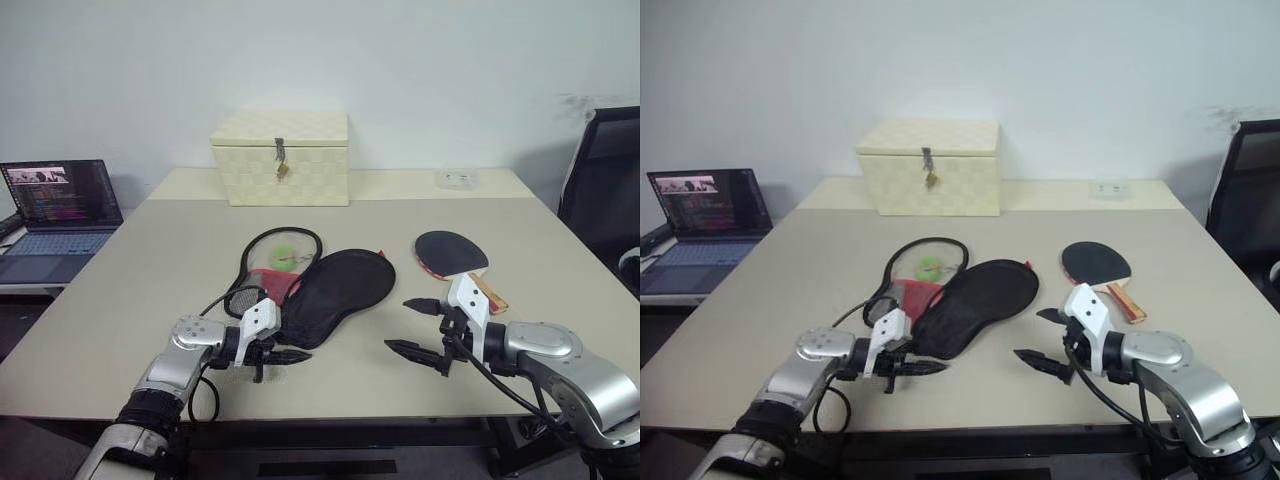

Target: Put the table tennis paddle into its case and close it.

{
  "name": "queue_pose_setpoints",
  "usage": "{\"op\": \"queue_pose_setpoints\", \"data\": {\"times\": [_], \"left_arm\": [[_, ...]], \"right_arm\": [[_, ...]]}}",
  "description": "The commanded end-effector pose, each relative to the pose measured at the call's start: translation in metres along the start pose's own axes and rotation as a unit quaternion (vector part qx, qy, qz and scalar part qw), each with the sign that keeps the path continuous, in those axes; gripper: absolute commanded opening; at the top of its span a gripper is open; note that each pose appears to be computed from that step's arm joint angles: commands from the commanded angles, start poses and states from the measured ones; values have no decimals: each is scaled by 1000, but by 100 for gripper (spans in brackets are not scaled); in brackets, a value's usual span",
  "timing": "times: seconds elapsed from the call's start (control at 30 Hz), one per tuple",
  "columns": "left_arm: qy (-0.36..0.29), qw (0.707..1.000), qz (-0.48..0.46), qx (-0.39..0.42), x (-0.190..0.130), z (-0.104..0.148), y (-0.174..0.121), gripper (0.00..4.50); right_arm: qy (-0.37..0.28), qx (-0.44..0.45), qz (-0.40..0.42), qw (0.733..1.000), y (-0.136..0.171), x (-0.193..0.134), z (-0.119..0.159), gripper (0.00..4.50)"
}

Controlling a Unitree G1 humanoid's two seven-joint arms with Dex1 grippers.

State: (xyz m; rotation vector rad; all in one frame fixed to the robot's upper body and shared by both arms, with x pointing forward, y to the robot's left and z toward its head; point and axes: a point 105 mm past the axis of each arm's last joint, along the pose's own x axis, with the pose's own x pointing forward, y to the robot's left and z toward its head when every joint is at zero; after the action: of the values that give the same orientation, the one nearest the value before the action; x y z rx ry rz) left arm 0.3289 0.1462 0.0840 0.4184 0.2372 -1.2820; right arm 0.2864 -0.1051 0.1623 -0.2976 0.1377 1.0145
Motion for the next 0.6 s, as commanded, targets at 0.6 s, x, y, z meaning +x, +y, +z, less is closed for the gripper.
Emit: {"op": "queue_pose_setpoints", "data": {"times": [0.6], "left_arm": [[-57, 998, 12, -17, 115, 51, -15, 3]], "right_arm": [[26, -37, -26, 999, -22, -30, 1, 450]]}}
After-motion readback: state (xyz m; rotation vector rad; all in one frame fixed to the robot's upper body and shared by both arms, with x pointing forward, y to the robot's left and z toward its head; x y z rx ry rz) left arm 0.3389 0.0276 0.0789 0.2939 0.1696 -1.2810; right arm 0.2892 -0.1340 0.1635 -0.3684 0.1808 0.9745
